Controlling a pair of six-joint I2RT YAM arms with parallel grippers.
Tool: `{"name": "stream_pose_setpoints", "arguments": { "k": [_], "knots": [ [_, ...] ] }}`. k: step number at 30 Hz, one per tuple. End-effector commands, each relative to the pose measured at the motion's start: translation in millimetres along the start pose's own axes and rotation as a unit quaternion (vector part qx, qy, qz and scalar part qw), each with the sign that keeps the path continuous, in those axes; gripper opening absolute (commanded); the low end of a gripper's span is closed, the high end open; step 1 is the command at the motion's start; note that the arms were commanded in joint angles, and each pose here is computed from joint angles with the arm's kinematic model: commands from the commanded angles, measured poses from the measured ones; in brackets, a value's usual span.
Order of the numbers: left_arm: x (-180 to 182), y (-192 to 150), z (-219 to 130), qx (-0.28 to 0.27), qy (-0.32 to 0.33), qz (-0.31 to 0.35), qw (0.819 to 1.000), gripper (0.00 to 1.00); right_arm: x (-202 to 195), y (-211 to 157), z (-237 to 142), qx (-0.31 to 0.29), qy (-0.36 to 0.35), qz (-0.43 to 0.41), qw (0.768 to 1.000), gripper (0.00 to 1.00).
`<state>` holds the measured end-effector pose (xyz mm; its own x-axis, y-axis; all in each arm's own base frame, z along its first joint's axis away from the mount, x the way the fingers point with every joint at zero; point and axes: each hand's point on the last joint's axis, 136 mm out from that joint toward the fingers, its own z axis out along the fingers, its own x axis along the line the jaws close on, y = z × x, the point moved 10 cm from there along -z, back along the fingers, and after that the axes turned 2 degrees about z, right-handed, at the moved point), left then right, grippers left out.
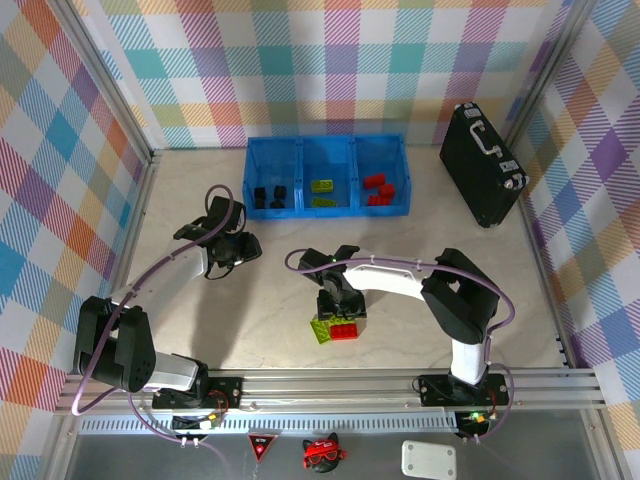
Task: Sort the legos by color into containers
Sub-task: Pick up the lego from the bottom-center of the table, then place the lego in the container.
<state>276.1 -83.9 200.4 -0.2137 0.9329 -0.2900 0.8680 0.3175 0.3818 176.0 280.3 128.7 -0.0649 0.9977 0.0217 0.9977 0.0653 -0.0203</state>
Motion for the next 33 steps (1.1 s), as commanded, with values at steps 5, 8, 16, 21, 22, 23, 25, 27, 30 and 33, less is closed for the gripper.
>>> {"name": "stream_pose_setpoints", "arguments": {
  "k": [5, 8, 16, 21, 22, 23, 25, 27, 30, 33],
  "knots": [
    [3, 0, -12, -0.014, -0.01, 0.002, 1.0, 0.39, 3, 2, -12, -0.015, -0.004, -0.01, 1.0, 0.63],
    [4, -1, -15, -0.015, -0.01, 0.002, 1.0, 0.39, 3, 6, -19, -0.023, -0.003, -0.015, 1.0, 0.63],
    [7, -8, -27, -0.022, -0.014, 0.007, 1.0, 0.39, 4, 34, -42, -0.055, 0.013, -0.028, 0.998, 0.64],
    [10, -16, -32, -0.021, -0.03, 0.0, 0.999, 0.39, 6, 64, -59, -0.081, 0.026, -0.036, 0.996, 0.64],
    [10, -17, -33, -0.022, -0.032, -0.001, 0.999, 0.4, 6, 69, -61, -0.086, 0.027, -0.036, 0.995, 0.64],
    [11, -18, -34, -0.023, -0.033, -0.002, 0.999, 0.4, 6, 75, -65, -0.092, 0.031, -0.039, 0.995, 0.64],
    [12, -21, -35, -0.022, -0.036, -0.005, 0.999, 0.4, 5, 87, -71, -0.103, 0.034, -0.042, 0.993, 0.64],
    [14, -24, -35, -0.019, -0.039, -0.008, 0.999, 0.4, 5, 100, -78, -0.115, 0.039, -0.047, 0.991, 0.64],
    [15, -27, -37, -0.019, -0.039, -0.008, 0.999, 0.4, 2, 120, -84, -0.127, 0.042, -0.045, 0.99, 0.64],
    [17, -28, -39, -0.022, -0.034, -0.009, 0.999, 0.4, 1, 140, -89, -0.141, 0.052, -0.044, 0.988, 0.64]
  ]
}}
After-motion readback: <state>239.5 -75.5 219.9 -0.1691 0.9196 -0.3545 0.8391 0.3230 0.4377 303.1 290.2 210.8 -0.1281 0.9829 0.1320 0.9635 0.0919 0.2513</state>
